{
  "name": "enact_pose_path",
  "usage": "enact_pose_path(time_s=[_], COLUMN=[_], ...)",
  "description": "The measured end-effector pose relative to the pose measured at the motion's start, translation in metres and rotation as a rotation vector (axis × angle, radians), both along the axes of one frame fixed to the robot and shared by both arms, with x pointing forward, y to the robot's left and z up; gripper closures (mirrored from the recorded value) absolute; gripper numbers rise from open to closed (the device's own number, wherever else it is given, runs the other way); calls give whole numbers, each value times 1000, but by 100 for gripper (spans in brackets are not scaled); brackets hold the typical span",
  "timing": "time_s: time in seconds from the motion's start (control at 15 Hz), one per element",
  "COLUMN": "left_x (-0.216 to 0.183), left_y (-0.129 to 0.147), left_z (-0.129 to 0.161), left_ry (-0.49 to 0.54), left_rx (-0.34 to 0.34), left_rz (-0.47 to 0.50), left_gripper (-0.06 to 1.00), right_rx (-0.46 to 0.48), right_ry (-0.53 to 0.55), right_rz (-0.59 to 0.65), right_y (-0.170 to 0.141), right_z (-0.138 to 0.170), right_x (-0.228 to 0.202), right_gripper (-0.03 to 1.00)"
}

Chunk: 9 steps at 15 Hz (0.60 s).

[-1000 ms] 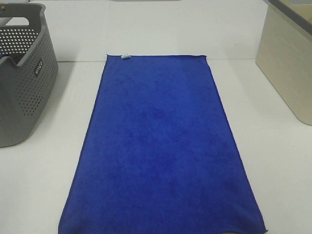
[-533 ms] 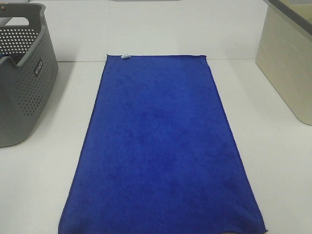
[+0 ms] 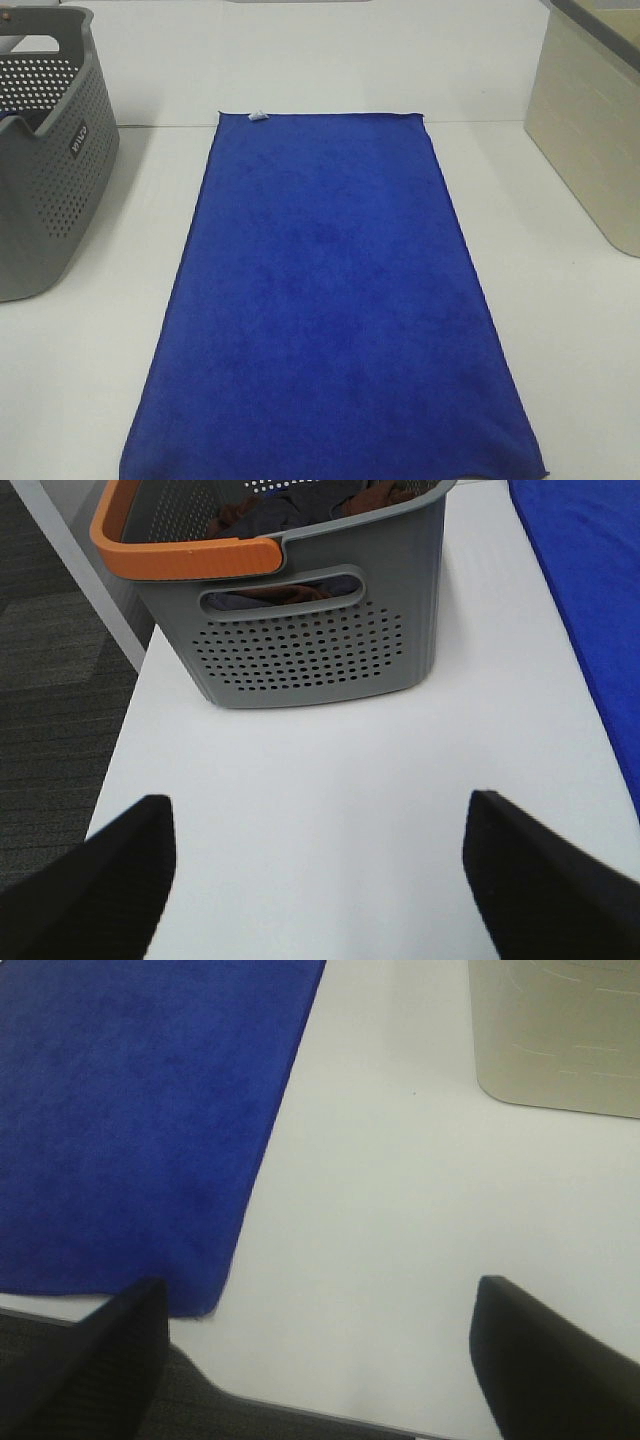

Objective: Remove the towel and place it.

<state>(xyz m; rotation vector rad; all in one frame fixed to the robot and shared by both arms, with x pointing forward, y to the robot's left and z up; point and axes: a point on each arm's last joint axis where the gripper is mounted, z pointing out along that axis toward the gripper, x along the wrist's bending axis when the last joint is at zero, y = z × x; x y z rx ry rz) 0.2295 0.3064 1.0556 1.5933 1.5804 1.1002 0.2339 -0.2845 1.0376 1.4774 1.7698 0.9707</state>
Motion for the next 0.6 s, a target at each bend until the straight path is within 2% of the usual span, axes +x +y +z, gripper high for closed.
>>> enact_pose_path(time_s=[0.6], left_x=[0], left_y=[-1], left_z=[0], left_ry=[-1], left_rx=[-15], left_rz=[-10], left_gripper=[20], right_rx=[0], right_ry=[-9], right_rz=[-2], right_y=[0], right_z=[1], right_x=[0], right_gripper=[17])
